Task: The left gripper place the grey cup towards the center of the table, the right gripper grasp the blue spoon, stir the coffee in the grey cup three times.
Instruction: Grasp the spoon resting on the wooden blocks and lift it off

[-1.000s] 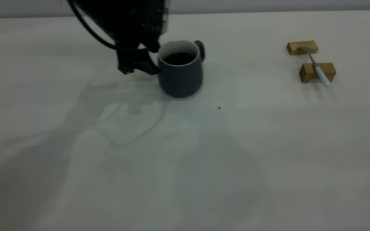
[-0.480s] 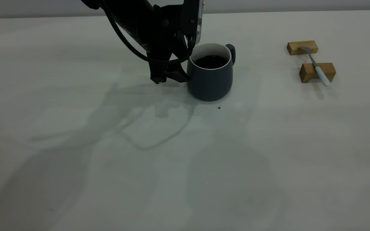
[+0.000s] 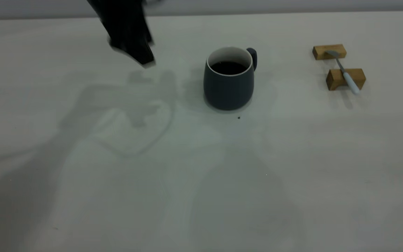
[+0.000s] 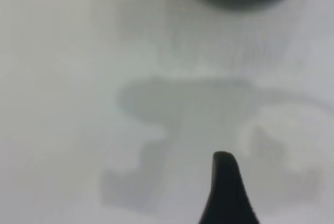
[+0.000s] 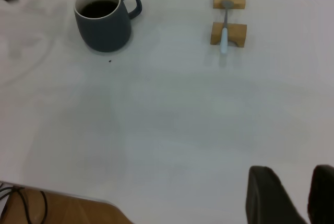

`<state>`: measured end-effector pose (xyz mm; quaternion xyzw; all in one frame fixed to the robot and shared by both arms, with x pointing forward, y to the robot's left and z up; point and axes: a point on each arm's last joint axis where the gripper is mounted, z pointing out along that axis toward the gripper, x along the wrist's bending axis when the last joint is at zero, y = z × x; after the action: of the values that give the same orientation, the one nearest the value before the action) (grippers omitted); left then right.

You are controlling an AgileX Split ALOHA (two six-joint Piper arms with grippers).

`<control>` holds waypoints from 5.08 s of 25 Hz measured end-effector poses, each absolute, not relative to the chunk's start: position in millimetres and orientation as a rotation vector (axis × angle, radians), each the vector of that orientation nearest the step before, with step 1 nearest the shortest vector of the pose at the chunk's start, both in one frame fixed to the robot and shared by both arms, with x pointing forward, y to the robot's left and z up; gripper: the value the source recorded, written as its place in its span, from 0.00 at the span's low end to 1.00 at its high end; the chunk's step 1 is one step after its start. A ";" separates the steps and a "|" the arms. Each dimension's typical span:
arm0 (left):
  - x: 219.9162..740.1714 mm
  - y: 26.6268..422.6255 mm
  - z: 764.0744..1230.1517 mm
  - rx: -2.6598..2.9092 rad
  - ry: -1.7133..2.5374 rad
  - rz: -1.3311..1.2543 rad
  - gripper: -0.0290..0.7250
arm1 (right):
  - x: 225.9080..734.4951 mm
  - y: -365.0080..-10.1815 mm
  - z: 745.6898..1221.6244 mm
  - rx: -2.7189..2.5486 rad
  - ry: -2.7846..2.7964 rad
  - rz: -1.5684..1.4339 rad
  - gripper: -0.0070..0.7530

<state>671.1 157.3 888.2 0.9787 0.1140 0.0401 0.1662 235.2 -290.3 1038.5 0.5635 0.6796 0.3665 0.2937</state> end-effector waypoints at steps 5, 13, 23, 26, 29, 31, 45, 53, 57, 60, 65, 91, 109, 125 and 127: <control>651.7 169.9 975.6 2.642 0.845 0.044 0.81 | 235.2 -290.3 1038.5 1.501 1.810 0.976 0.32; 591.3 182.0 1080.8 2.464 1.253 -0.102 0.81 | 235.2 -290.2 1038.5 1.501 1.810 0.977 0.32; 510.1 210.3 1125.6 2.352 1.449 0.036 0.81 | 235.2 -290.3 1038.5 1.501 1.810 0.976 0.32; 477.1 218.9 1114.2 2.352 1.505 -0.007 0.81 | 235.2 -290.3 1038.5 1.501 1.810 0.976 0.32; 446.0 227.1 1099.7 2.358 1.552 -0.045 0.81 | 235.2 -290.3 1038.5 1.501 1.810 0.976 0.32; 427.1 231.9 1087.4 2.361 1.592 -0.079 0.81 | 235.2 -290.3 1038.5 1.501 1.810 0.976 0.32; 319.8 273.9 1028.9 2.314 1.760 0.127 0.81 | 235.2 -290.3 1038.5 1.501 1.810 0.976 0.32; 279.2 284.2 1033.6 2.165 1.638 0.316 0.81 | 235.2 -290.3 1038.5 1.501 1.810 0.976 0.32; 259.5 290.3 1037.7 2.041 1.618 0.432 0.81 | 235.2 -290.3 1038.5 1.501 1.810 0.976 0.32; 248.9 293.4 1038.8 1.927 1.668 0.522 0.81 | 235.2 -290.3 1038.5 1.501 1.810 0.976 0.32; 231.9 294.3 1038.9 1.735 1.746 0.687 0.81 | 235.2 -290.3 1038.5 1.501 1.810 0.976 0.32; 222.4 294.5 1032.3 1.660 1.740 0.844 0.81 | 235.2 -290.3 1038.5 1.501 1.810 0.976 0.32; 222.4 294.5 1032.3 1.658 1.741 0.843 0.81 | 356.7 -271.3 1042.5 1.729 2.000 0.908 0.68; 222.4 294.5 1032.3 1.658 1.741 0.843 0.81 | 530.0 -258.2 973.8 1.900 2.231 0.581 0.71; 222.4 294.5 1032.3 1.658 1.741 0.843 0.81 | 545.3 -257.1 960.0 1.922 2.243 0.552 0.73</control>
<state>222.4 294.5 1032.3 0.6224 0.6535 0.3163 0.2925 545.3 -257.1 960.0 0.6383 0.7445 0.1834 0.0682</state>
